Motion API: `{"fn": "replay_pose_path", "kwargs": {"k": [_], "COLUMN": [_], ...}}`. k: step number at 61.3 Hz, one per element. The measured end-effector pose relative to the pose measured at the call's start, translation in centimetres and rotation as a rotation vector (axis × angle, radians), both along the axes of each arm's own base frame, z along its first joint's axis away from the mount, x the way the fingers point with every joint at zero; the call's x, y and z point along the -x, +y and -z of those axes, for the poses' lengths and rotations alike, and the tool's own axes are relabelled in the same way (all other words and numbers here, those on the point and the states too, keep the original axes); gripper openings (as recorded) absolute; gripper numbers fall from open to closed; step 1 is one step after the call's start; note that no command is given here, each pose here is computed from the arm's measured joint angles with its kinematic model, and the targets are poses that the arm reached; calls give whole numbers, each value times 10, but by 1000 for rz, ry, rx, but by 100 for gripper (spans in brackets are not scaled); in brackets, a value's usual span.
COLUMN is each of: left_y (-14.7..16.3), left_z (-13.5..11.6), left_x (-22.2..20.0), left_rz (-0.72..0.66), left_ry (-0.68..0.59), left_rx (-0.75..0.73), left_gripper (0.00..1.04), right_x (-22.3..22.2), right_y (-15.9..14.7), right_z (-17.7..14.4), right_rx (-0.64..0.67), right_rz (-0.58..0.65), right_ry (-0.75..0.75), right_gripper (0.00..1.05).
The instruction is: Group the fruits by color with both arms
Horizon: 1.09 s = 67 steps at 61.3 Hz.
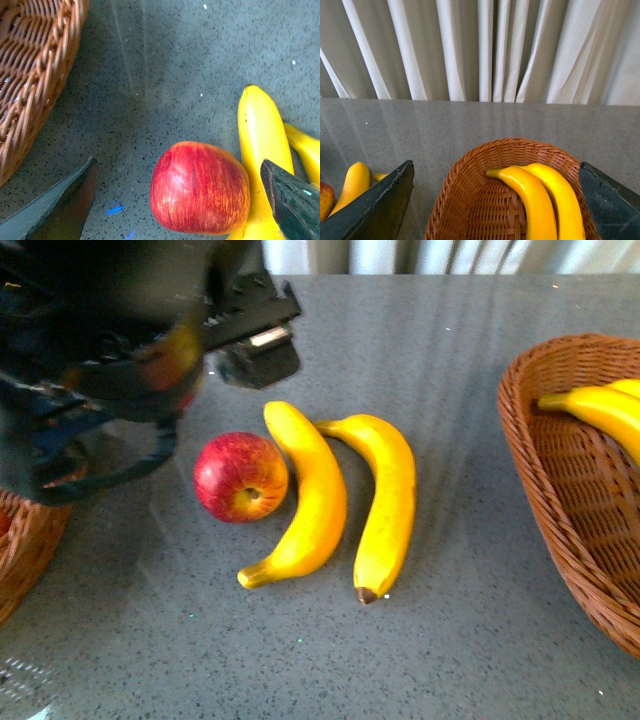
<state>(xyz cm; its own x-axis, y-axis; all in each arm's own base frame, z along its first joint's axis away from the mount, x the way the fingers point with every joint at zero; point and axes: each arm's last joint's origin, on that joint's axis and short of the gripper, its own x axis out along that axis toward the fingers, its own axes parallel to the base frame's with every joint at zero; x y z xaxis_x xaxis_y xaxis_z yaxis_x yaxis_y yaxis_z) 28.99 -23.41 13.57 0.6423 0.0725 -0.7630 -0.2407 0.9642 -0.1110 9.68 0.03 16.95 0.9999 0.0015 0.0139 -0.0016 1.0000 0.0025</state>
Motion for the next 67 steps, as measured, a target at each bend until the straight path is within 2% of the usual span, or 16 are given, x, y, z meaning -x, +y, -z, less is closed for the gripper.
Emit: {"fn": "replay_pose_path", "kwargs": {"k": [23,67], "left_y": [-11,-12], "left_z": [18,40], "left_x": [-8,-11], "left_rz": [130,158], "left_ry": [60,143], "left_rx": [-59,-113], "left_gripper": [96,96], "right_x": [0,0], "right_y": [0,0], "right_z": [0,0], "right_rx": [0,0], "right_rz": [0,0], "right_ry": [0,0], "right_gripper": [96,96]}}
